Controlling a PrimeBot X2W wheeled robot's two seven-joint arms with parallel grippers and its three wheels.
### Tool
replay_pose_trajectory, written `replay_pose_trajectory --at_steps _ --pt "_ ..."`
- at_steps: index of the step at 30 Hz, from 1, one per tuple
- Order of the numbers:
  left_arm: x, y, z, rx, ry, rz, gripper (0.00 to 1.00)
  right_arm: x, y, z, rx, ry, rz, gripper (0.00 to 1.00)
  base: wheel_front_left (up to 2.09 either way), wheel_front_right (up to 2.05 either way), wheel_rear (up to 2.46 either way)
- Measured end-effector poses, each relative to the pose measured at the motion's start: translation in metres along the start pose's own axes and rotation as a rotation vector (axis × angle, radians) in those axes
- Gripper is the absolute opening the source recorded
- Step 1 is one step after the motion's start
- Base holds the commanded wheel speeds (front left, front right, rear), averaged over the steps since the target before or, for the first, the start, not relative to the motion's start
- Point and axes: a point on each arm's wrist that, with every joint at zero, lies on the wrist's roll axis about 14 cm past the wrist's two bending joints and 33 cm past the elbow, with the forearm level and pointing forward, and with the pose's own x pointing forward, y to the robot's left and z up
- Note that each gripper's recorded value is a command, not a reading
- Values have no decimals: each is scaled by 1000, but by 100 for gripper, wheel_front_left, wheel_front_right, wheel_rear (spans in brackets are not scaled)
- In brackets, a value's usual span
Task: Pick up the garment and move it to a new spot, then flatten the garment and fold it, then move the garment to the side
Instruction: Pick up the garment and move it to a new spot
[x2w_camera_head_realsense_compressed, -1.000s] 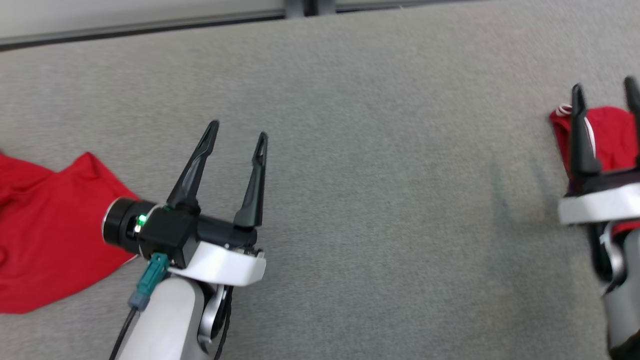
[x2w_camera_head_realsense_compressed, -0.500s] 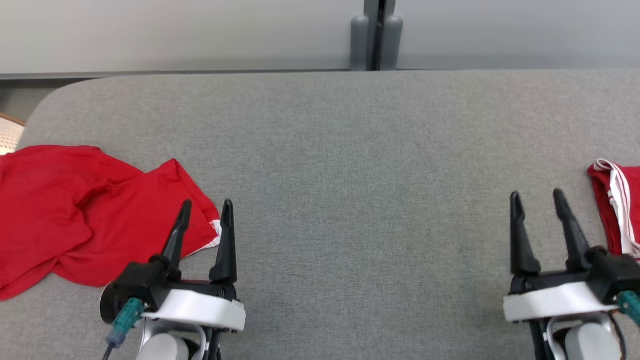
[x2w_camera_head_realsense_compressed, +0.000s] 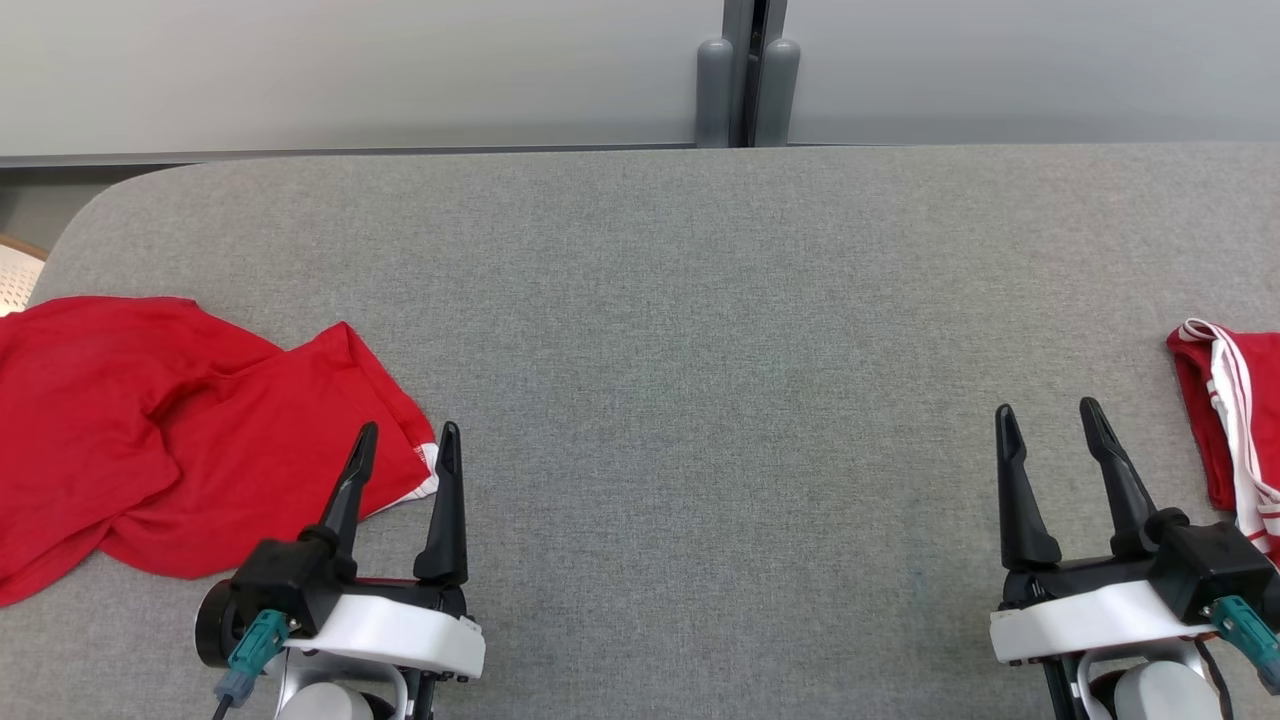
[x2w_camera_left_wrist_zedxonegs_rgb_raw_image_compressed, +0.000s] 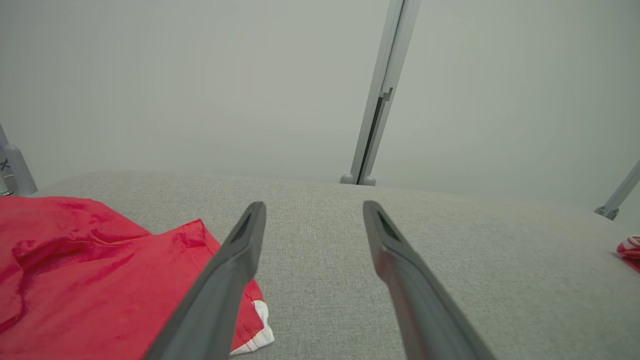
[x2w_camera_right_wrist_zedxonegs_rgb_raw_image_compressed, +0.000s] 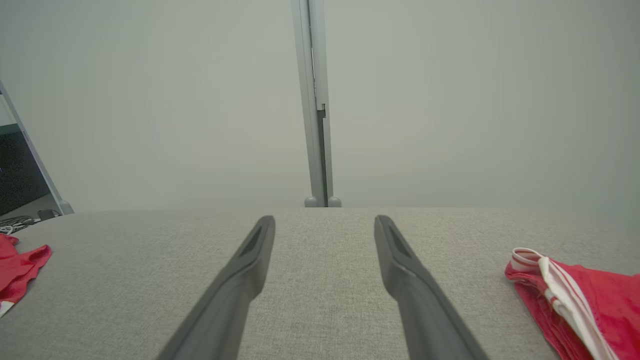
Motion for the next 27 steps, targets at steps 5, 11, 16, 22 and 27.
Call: replay_pose_trajectory --at_steps 5,11,16,22,27 --pt "0 0 0 1 0 0 100 0 1 0 7 0 1 100 0 0 0" --pt "1 -1 -2 3 4 -3 100 0 1 0 15 0 1 100 0 0 0" --pt "1 0 -2 4 6 1 100 1 1 -2 19 4 1 100 0 0 0" --pt "-1 6 2 6 -4 22 100 6 12 -6 29 12 34 100 0 0 0" --pt "-10 23 8 8 -17 81 100 15 40 -13 41 29 115 100 0 0 0"
